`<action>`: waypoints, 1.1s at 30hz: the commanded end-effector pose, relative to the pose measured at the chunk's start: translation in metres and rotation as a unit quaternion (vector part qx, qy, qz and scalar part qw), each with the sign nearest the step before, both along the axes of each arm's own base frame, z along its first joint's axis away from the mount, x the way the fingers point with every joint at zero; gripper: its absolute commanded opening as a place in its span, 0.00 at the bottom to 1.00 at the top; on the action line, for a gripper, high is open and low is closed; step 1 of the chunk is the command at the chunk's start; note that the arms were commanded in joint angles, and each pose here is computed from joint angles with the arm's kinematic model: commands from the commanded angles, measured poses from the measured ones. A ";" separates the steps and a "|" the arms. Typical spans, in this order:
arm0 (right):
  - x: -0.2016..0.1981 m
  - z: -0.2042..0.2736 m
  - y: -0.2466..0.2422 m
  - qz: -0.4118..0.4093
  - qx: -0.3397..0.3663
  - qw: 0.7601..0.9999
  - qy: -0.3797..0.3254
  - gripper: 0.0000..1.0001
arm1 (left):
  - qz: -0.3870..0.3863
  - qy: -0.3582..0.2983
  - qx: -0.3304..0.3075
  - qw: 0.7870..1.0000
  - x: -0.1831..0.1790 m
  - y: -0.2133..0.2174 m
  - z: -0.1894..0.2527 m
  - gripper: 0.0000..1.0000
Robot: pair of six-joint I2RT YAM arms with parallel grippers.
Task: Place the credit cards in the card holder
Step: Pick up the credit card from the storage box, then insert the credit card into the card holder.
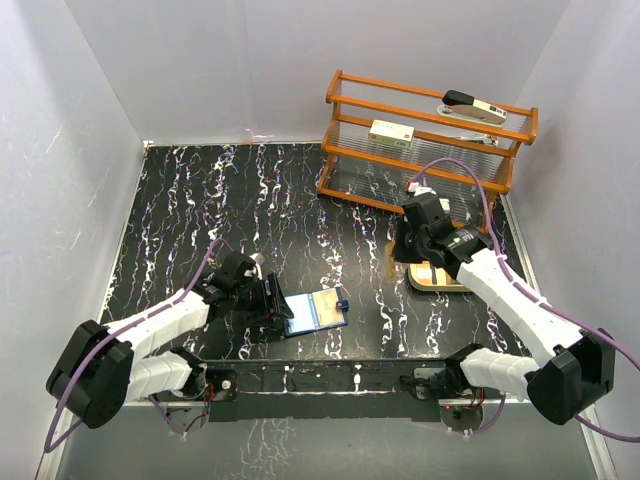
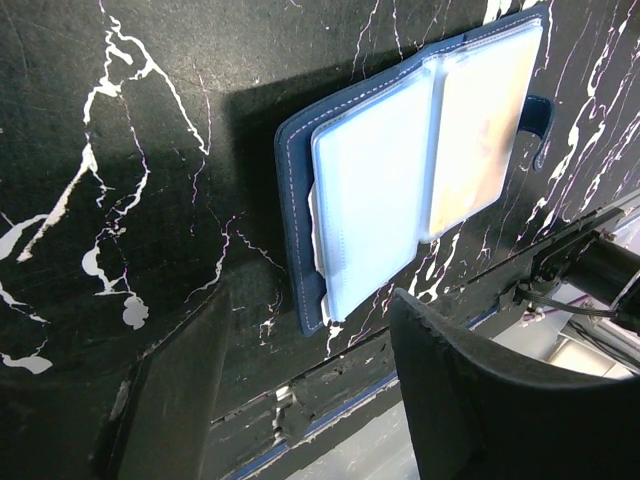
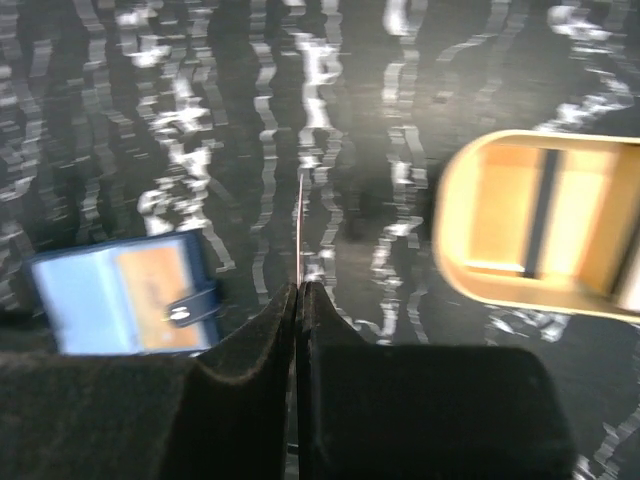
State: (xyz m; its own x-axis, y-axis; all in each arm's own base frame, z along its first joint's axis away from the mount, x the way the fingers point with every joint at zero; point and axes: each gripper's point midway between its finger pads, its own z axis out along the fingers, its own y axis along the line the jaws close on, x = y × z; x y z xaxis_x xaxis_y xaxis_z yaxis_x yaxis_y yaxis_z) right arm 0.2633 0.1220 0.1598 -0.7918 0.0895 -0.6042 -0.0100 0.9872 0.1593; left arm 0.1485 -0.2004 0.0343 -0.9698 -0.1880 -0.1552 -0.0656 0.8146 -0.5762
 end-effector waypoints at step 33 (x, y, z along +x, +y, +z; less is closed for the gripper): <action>-0.052 -0.071 0.187 0.202 0.256 0.943 0.060 0.00 | 0.013 0.006 0.003 1.000 0.005 -0.001 -0.018 0.19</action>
